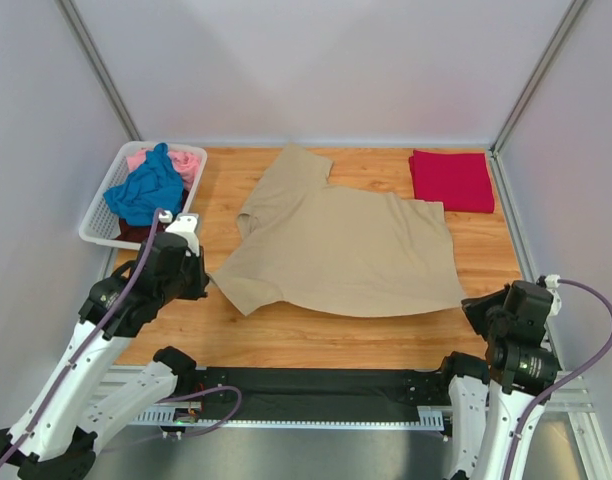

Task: Fold and stack the t-shirts
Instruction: Flatten the tshirt out

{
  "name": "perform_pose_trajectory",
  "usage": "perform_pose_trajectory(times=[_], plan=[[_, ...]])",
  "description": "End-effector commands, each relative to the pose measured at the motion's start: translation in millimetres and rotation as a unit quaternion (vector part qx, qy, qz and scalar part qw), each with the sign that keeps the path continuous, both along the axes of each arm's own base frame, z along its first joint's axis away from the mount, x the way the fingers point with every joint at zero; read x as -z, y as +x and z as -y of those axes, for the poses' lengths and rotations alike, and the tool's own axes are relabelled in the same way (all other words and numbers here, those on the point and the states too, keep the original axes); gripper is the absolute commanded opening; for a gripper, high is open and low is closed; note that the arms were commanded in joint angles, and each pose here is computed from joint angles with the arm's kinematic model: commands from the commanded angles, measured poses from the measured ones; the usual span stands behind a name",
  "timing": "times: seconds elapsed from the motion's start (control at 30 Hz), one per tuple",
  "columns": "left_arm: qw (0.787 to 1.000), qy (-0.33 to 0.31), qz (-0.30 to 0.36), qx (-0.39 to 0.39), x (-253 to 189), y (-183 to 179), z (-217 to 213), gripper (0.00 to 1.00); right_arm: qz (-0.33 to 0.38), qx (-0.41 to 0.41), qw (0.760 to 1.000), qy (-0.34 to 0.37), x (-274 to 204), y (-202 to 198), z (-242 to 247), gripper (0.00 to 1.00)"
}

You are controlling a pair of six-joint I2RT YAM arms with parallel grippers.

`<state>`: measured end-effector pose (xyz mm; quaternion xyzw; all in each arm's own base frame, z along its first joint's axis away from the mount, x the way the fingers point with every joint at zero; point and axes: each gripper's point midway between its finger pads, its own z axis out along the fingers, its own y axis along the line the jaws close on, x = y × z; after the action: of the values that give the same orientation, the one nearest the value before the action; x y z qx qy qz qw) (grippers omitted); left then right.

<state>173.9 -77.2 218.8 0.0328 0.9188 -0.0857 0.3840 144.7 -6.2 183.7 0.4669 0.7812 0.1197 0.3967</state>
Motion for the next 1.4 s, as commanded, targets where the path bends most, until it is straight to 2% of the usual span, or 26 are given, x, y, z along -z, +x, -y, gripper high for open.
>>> perform_pose_trajectory(times=[0.0, 0.2, 0.47, 0.63, 0.7, 0.77, 0.87, 0.93, 1.03, 1.2, 1.37], plan=[[1.0, -0.008, -0.005, 0.027, -6.4, -8.0, 4.6, 0.0, -0.012, 0.024, 1.0, 0.007, 8.5, -9.6, 1.9, 0.0], [1.0, -0.002, 0.025, -0.002, -16.2, -19.4, -15.0, 0.0, -0.032, 0.047, 0.998, -0.008, 22.4, -31.2, 6.1, 0.0], [0.999, -0.008, 0.024, 0.023, -19.2, -21.6, -8.5, 0.0, -0.018, 0.06, 0.998, -0.021, 10.5, -36.7, 10.3, 0.0], [0.998, -0.024, 0.034, 0.047, -16.8, -1.1, 11.9, 0.0, -0.011, 0.042, 0.999, -0.031, 12.3, -8.7, 16.6, 0.0], [0.998, -0.021, 0.016, 0.052, -9.1, 10.4, 21.4, 0.0, -0.01, 0.009, 0.999, -0.03, 15.7, 3.8, 12.4, 0.0], [0.998, -0.02, -0.006, 0.06, 0.8, 20.5, 31.7, 0.0, -0.039, -0.011, 0.999, -0.018, 29.9, 12.8, 10.0, 0.0], [0.997, -0.014, -0.036, 0.07, 14.6, 29.8, 41.9, 0.0, -0.043, -0.013, 0.999, -0.007, 35.1, 23.0, 10.0, 0.0], [0.997, -0.01, -0.037, 0.068, 18.7, 37.6, 44.7, 0.0, -0.031, 0.001, 0.999, -0.02, 29.9, 30.7, 17.7, 0.0], [0.998, 0.008, -0.034, 0.06, 24.1, 54.3, 45.8, 0.0, -0.054, 0.033, 0.997, -0.04, 34.7, 39.4, 35.5, 0.0], [0.995, 0.04, -0.07, 0.053, 41.3, 84.4, 52.0, 0.0, -0.097, 0.042, 0.994, -0.017, 67.0, 53.5, 39.2, 0.0], [0.993, 0.063, -0.1, 0.02, 58.3, 111.3, 42.5, 0.0, -0.104, 0.073, 0.991, -0.045, 72.2, 59.1, 57.3, 0.0]])
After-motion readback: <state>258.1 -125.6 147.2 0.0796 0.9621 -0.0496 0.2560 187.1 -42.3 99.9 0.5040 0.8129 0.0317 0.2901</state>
